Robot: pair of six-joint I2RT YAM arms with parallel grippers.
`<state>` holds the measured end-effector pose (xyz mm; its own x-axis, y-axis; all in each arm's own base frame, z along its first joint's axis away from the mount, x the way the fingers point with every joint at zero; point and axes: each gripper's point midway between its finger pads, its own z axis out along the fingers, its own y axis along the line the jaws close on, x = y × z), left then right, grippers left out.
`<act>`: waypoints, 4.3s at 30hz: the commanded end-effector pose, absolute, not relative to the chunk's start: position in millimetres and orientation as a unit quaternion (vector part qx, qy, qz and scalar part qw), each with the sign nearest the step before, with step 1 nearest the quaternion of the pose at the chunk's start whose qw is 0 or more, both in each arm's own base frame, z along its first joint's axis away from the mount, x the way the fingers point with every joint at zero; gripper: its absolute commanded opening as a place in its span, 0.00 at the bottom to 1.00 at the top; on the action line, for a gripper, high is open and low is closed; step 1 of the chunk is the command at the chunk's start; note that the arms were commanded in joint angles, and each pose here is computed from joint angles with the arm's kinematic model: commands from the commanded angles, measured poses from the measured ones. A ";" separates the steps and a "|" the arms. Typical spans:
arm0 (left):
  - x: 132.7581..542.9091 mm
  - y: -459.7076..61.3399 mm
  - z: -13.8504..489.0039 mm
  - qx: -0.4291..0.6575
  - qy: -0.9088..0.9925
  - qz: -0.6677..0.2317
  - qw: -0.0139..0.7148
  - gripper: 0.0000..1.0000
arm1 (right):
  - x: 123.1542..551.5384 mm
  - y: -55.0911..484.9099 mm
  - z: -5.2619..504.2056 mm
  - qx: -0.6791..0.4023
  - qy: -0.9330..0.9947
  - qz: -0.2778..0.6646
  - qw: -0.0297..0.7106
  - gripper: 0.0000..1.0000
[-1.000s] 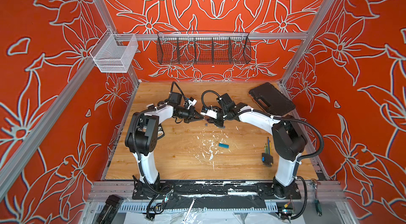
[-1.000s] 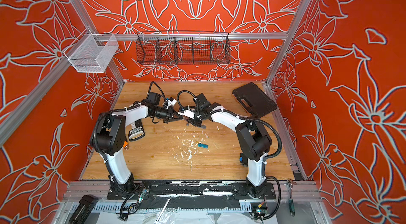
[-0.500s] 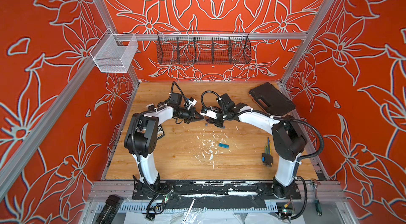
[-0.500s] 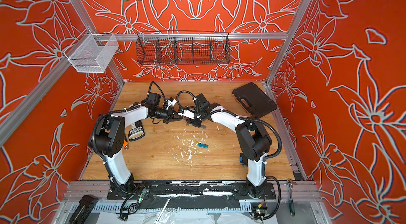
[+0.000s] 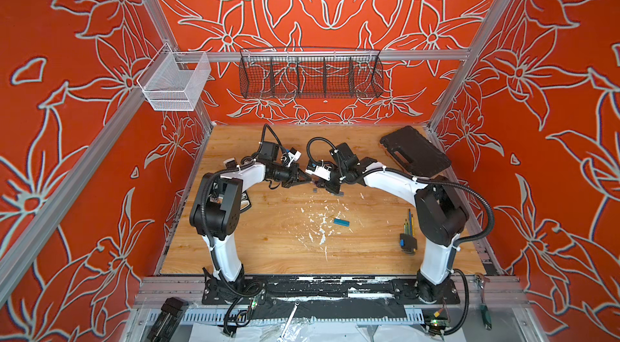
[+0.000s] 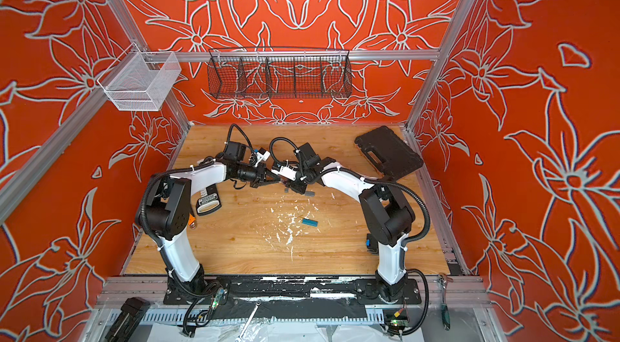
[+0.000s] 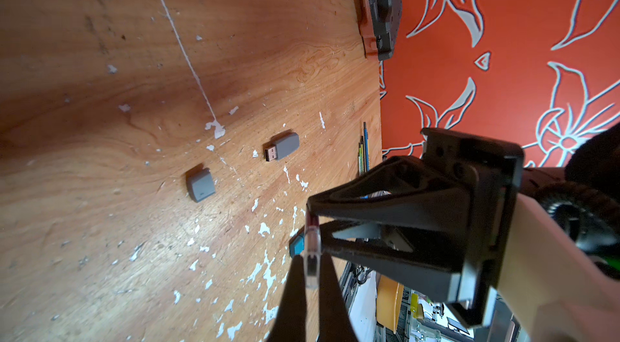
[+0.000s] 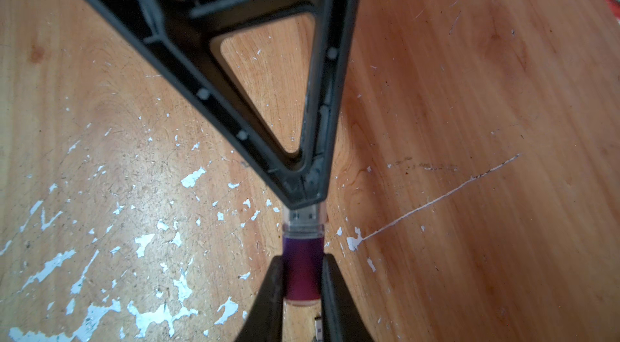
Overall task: Close the usb drive cover
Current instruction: Close the cover of the USB drive, then place the USB drive at the center of the board, then pick up the cover from the center of the board.
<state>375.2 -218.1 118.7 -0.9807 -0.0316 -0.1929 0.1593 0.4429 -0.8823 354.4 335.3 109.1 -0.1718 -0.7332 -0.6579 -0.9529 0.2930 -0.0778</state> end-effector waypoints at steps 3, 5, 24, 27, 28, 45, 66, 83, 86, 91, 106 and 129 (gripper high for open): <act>349.3 -238.5 100.3 0.044 0.845 -0.531 0.044 0.00 | 364.4 375.3 176.1 -0.559 0.682 0.227 0.413 0.07; 347.6 -239.7 98.2 0.045 0.846 -0.530 0.041 0.00 | 364.9 377.1 179.0 -0.560 0.676 0.228 0.422 0.07; 368.1 -214.0 143.0 0.044 0.838 -0.533 0.107 0.18 | 338.0 326.1 117.3 -0.615 0.703 0.152 0.323 0.07; 373.2 -202.3 155.6 0.041 0.836 -0.532 0.125 0.32 | 324.1 307.6 97.5 -0.627 0.715 0.133 0.278 0.07; 374.6 -197.3 158.8 0.036 0.835 -0.533 0.129 0.34 | 320.1 300.6 91.0 -0.630 0.721 0.125 0.261 0.07; 386.2 -145.7 176.0 0.002 0.843 -0.499 0.199 0.41 | 275.9 264.8 38.2 -0.665 0.733 0.096 0.110 0.16; 382.3 -131.3 178.0 -0.007 0.865 -0.448 0.226 0.41 | 349.7 313.6 123.2 -0.479 0.829 0.136 0.255 0.40; 386.8 -104.4 172.6 -0.053 0.865 -0.442 0.230 0.41 | 363.1 342.4 67.4 -0.628 0.740 0.109 0.215 0.42; 383.8 -104.0 171.1 -0.052 0.867 -0.440 0.229 0.41 | 373.3 340.1 64.8 -0.627 0.738 0.117 0.220 0.42; 378.4 -103.9 166.0 -0.052 0.870 -0.438 0.221 0.41 | 373.6 340.1 57.0 -0.643 0.728 0.127 0.199 0.43; 374.9 -101.8 161.7 -0.055 0.872 -0.438 0.212 0.41 | 371.0 339.5 37.8 -0.648 0.729 0.144 0.168 0.42; 378.9 -102.7 160.5 -0.059 0.870 -0.443 0.210 0.41 | 373.4 331.9 17.8 -0.659 0.727 0.121 0.150 0.30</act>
